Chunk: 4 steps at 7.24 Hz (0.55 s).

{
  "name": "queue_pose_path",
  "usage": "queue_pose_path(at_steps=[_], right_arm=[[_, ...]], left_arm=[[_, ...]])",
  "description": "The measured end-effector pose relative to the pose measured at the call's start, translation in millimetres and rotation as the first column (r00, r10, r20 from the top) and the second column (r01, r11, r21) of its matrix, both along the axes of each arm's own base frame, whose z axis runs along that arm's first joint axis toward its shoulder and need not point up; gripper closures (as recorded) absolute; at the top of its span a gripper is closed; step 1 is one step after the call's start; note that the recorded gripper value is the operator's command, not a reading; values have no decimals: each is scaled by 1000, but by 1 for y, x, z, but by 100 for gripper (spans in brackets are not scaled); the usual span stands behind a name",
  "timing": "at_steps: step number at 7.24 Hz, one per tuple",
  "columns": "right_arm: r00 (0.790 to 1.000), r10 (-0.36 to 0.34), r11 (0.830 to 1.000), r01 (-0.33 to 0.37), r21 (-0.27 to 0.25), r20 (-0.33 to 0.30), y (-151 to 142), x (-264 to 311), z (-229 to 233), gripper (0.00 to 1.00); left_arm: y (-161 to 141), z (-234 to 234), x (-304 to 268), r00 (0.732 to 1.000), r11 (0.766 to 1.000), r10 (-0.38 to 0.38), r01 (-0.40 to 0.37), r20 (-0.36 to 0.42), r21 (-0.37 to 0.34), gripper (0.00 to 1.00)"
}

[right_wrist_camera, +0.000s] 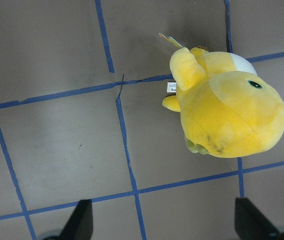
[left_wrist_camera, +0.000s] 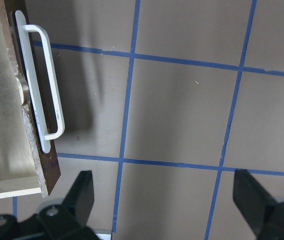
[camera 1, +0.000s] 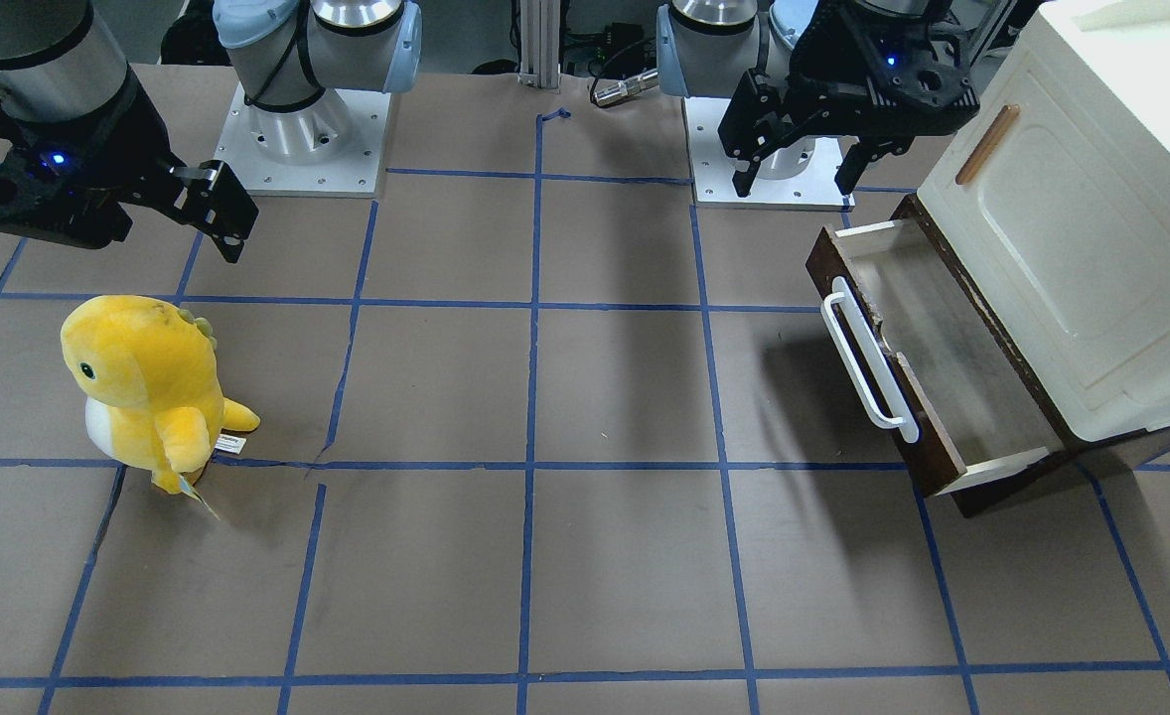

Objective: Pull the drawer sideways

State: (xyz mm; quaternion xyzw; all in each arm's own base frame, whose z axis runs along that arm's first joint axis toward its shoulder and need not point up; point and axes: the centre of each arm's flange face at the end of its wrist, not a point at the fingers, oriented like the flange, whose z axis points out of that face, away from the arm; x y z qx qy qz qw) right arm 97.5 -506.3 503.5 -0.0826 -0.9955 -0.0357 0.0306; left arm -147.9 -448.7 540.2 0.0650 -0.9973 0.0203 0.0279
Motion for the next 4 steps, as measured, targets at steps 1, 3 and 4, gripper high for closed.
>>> queue_pose_path(at_steps=[1,3,4], right_arm=[[1000,0,1000,0,0,0,0,0,0,0],[1000,0,1000,0,0,0,0,0,0,0],[1000,0,1000,0,0,0,0,0,0,0]], left_arm=[[0,-1,1,1000,1000,-1,1,0,1,0],[0,-2,1,1000,1000,-2,2,-1,4,0],[0,-3,1,1000,1000,-3,3,-1,4,0]])
